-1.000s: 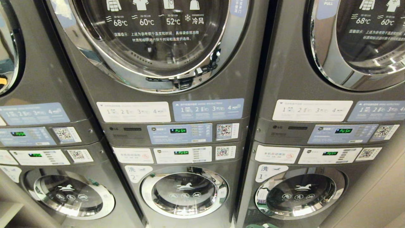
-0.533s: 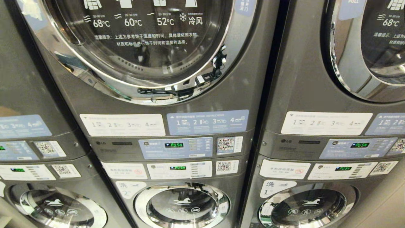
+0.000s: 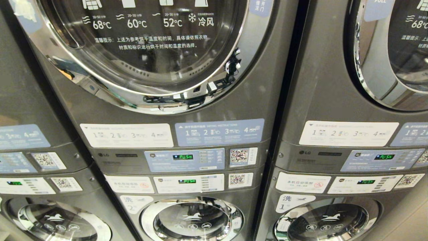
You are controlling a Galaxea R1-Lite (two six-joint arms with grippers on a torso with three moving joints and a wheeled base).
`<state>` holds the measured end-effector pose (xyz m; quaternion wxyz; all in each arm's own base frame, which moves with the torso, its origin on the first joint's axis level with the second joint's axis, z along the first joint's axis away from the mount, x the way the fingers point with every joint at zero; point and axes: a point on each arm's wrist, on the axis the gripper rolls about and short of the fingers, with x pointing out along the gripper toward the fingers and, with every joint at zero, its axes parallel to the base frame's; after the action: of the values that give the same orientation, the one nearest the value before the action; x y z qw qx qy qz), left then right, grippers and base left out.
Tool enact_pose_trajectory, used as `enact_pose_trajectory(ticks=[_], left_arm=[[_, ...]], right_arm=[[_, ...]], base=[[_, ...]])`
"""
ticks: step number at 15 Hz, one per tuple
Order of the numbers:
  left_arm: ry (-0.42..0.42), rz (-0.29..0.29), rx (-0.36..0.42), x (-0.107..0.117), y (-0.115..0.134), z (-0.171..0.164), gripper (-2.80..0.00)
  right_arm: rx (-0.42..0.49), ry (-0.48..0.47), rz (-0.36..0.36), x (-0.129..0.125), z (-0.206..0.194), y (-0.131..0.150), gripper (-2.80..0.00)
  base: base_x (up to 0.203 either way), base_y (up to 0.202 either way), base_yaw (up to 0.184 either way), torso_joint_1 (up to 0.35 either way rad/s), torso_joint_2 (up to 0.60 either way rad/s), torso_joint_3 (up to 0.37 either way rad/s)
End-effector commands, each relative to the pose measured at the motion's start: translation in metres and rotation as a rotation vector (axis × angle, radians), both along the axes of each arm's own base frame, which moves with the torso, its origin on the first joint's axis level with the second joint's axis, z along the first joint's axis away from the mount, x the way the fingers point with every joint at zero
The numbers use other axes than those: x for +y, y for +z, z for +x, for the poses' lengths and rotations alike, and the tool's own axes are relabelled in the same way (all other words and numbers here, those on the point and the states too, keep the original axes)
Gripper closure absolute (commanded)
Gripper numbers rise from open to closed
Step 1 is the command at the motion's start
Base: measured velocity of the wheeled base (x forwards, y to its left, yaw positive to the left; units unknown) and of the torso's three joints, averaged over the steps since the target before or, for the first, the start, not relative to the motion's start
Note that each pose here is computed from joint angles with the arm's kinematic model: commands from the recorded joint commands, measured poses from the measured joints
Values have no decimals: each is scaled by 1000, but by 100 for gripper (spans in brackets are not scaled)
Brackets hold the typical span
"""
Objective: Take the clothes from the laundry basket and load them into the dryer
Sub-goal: Close the dryer
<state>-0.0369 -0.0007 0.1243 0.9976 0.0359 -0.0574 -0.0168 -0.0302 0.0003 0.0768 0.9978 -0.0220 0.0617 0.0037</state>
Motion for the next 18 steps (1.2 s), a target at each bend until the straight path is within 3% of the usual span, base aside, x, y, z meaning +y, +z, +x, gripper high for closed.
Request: enact_pose_trajectory(ticks=[1, 3, 5, 8, 12, 15, 18], left_arm=[[-22, 0, -33, 0, 43, -1, 0], [-63, -10, -1, -1, 107, 23, 0], [-92, -17, 18, -3, 166, 73, 0], [-120, -21, -93, -6, 228, 139, 0], [-100, 7, -206, -7, 267, 202, 0], [63, 65, -228, 22, 277, 244, 0], [99, 75, -245, 32, 282, 255, 0]], right_arm=[[-1, 0, -4, 0, 0, 0, 0], [-1, 0, 8, 0, 0, 0, 0], [-2, 0, 11, 0, 0, 0, 0], [-2, 0, 2, 0, 0, 0, 0], [-2, -4, 16, 0, 0, 0, 0], [-2, -3, 16, 0, 0, 0, 0], [-2, -4, 16, 0, 0, 0, 0]], base=[[0, 0, 0, 0, 0, 0], [0, 0, 0, 0, 0, 0], [0, 0, 0, 0, 0, 0], [0, 0, 0, 0, 0, 0], [0, 0, 0, 0, 0, 0], [0, 0, 0, 0, 0, 0], [0, 0, 0, 0, 0, 0]])
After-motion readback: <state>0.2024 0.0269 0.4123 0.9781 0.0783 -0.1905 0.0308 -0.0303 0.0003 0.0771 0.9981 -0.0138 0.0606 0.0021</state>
